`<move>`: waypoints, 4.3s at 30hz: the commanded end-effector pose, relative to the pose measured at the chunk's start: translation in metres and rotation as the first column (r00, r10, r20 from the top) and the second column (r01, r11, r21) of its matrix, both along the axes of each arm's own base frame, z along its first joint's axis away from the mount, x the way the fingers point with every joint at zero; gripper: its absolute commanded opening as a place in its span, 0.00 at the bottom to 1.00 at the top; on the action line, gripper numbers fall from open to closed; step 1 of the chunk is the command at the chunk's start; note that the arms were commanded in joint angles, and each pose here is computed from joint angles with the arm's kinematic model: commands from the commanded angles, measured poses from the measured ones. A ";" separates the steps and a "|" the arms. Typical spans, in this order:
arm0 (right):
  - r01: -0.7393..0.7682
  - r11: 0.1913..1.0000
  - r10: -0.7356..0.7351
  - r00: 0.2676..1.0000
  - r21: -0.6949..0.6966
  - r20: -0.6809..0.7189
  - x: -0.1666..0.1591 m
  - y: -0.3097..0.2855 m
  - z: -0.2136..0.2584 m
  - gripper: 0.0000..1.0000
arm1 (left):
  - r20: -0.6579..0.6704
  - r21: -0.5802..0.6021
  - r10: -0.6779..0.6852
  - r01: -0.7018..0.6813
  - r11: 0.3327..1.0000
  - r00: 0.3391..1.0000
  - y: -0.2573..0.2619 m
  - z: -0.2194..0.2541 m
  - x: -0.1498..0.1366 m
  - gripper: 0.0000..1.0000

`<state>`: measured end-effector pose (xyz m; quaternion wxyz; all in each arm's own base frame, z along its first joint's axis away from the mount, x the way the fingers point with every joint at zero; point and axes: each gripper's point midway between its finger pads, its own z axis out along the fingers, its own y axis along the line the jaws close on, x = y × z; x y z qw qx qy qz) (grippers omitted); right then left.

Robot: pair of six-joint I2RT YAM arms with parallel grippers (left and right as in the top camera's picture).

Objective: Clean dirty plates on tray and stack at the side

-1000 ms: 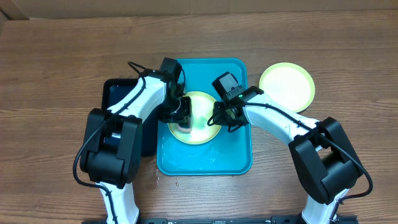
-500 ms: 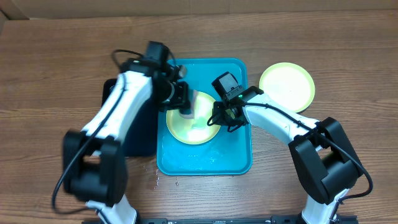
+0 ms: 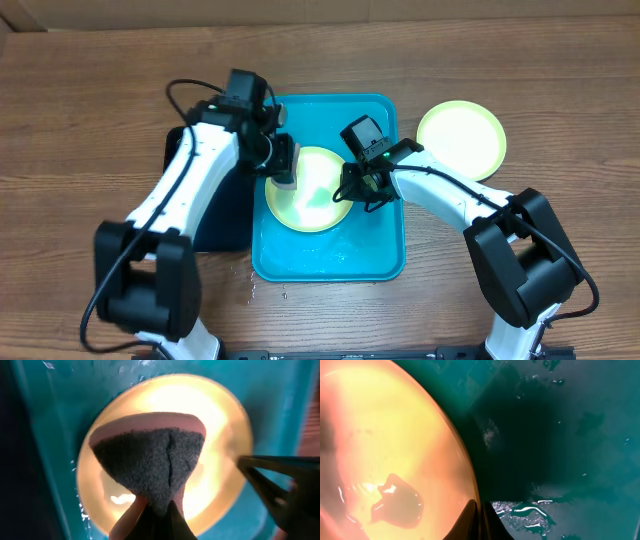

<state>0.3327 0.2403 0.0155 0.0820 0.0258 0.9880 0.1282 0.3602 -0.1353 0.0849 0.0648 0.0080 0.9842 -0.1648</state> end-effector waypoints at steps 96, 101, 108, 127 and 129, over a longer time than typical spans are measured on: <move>-0.008 1.000 0.008 1.000 0.006 0.027 0.001 0.002 -0.008 0.23 | 0.578 0.038 0.232 -0.309 0.950 0.783 0.107 0.208 -0.079 1.00; -0.007 1.000 0.006 0.999 0.011 0.034 0.001 0.002 -0.011 0.14 | 0.616 0.025 0.236 -0.317 0.948 0.751 0.110 0.222 -0.096 1.00; -0.004 1.000 0.002 0.998 0.031 0.063 0.008 0.007 -0.008 0.04 | 0.608 0.025 0.236 -0.315 0.949 0.758 0.110 0.219 -0.094 1.00; 0.026 0.989 -0.058 0.973 0.143 0.223 0.077 0.025 0.111 0.04 | 0.470 0.095 0.227 -0.304 0.948 0.853 0.107 0.173 -0.065 1.00; 0.004 0.988 -0.043 0.967 0.152 0.253 0.077 0.039 0.113 0.04 | 0.449 0.105 0.226 -0.302 0.947 0.865 0.107 0.166 -0.062 1.00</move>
